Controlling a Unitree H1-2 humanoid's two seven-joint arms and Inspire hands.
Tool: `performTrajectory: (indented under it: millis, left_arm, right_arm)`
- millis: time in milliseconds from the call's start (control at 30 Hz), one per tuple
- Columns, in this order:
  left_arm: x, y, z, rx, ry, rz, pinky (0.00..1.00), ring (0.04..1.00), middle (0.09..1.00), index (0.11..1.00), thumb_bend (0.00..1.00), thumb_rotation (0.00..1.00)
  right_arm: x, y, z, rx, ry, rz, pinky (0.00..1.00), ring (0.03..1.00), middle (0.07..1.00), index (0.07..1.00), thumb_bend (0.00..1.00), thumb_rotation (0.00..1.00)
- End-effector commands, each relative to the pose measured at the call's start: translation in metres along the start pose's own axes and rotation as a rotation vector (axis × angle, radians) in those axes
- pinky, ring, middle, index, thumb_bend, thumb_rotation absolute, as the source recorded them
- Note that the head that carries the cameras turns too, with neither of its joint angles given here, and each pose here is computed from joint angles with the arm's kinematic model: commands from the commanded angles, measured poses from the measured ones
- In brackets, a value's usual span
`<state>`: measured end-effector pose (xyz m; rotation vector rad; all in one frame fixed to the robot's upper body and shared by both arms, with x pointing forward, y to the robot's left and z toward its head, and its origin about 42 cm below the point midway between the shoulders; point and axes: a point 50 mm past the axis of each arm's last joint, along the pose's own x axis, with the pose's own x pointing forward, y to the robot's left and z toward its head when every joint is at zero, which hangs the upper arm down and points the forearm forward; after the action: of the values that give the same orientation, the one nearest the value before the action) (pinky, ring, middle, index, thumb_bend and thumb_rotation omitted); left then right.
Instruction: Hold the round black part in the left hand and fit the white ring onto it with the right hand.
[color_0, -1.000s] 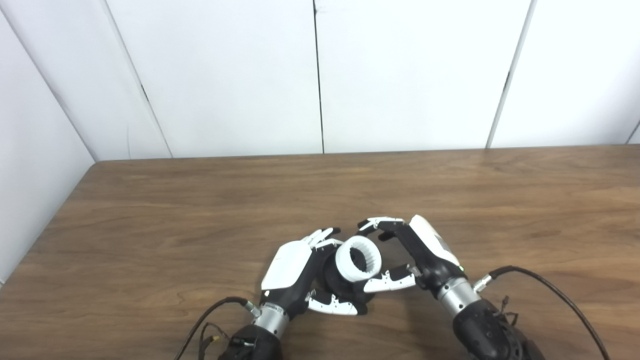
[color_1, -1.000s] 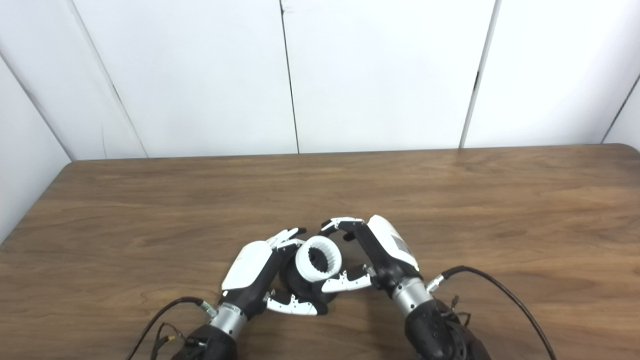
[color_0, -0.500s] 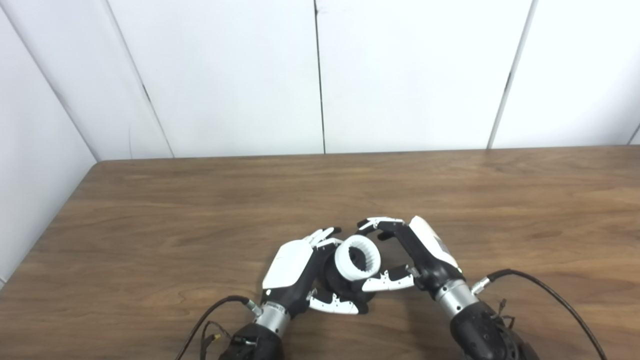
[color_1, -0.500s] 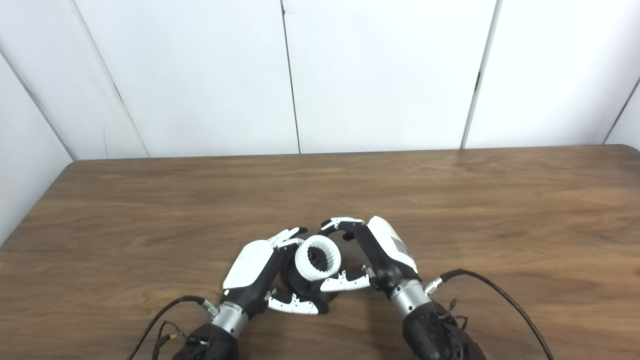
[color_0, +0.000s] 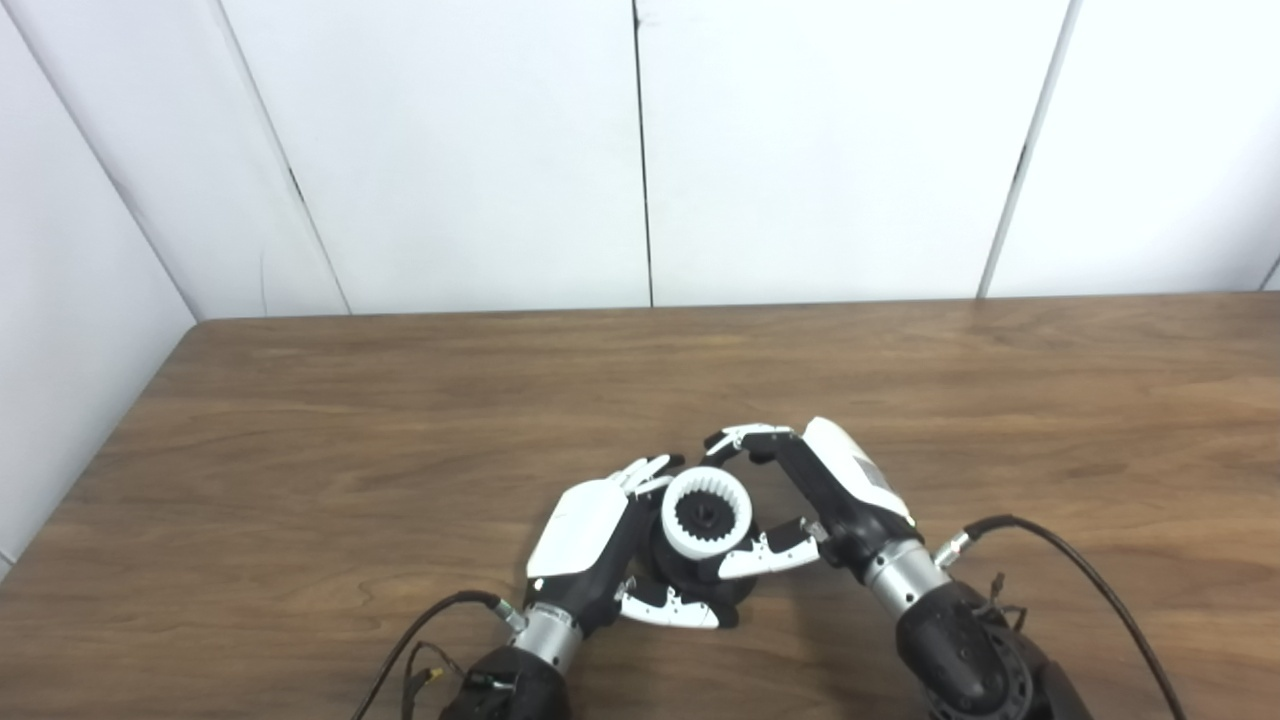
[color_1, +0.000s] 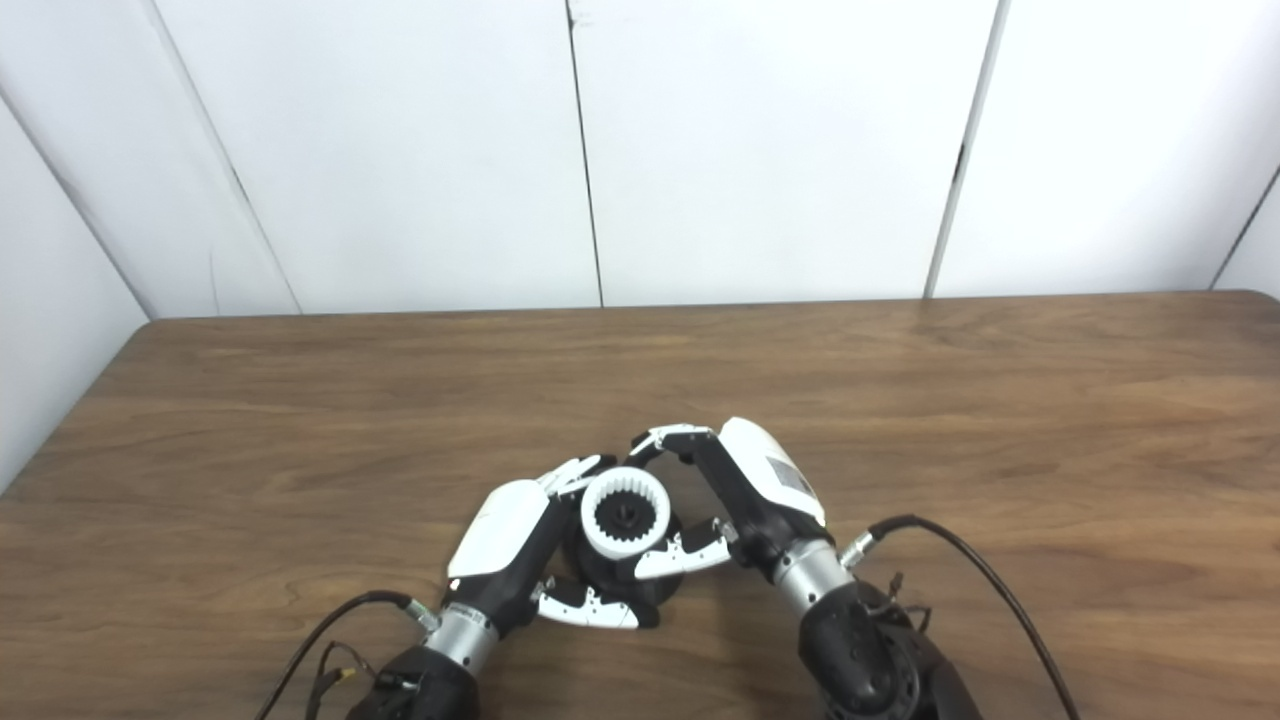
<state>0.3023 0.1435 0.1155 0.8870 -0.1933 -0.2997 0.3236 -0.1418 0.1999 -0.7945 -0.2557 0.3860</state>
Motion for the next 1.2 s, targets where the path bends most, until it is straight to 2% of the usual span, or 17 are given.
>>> performTrajectory:
  millis: [0, 233, 567, 1167]
  left_arm:
    - [-0.003, -0.011, -0.003, 0.020, 0.031, -0.076, 0.90, 0.938, 0.924, 0.651, 0.89, 0.33]
    - [-0.003, -0.011, -0.002, 0.018, 0.031, -0.074, 0.90, 0.934, 0.923, 0.648, 0.89, 0.33]
    - [-0.004, -0.009, -0.004, 0.016, 0.033, -0.072, 0.91, 0.933, 0.923, 0.649, 0.89, 0.32]
    - [-0.006, -0.004, -0.007, 0.034, 0.024, -0.063, 0.89, 0.924, 0.917, 0.642, 0.90, 0.31]
  right_arm:
    - [0.013, -0.016, 0.026, -0.029, -0.090, -0.032, 0.80, 0.837, 0.775, 0.479, 0.52, 0.15]
    - [0.015, -0.020, 0.029, -0.058, -0.092, -0.007, 0.80, 0.834, 0.772, 0.479, 0.52, 0.14]
    - [0.008, -0.011, 0.011, -0.087, -0.037, 0.036, 0.80, 0.832, 0.778, 0.480, 0.52, 0.15]
    - [0.003, -0.012, 0.005, -0.065, -0.007, 0.003, 0.80, 0.838, 0.781, 0.480, 0.52, 0.15]
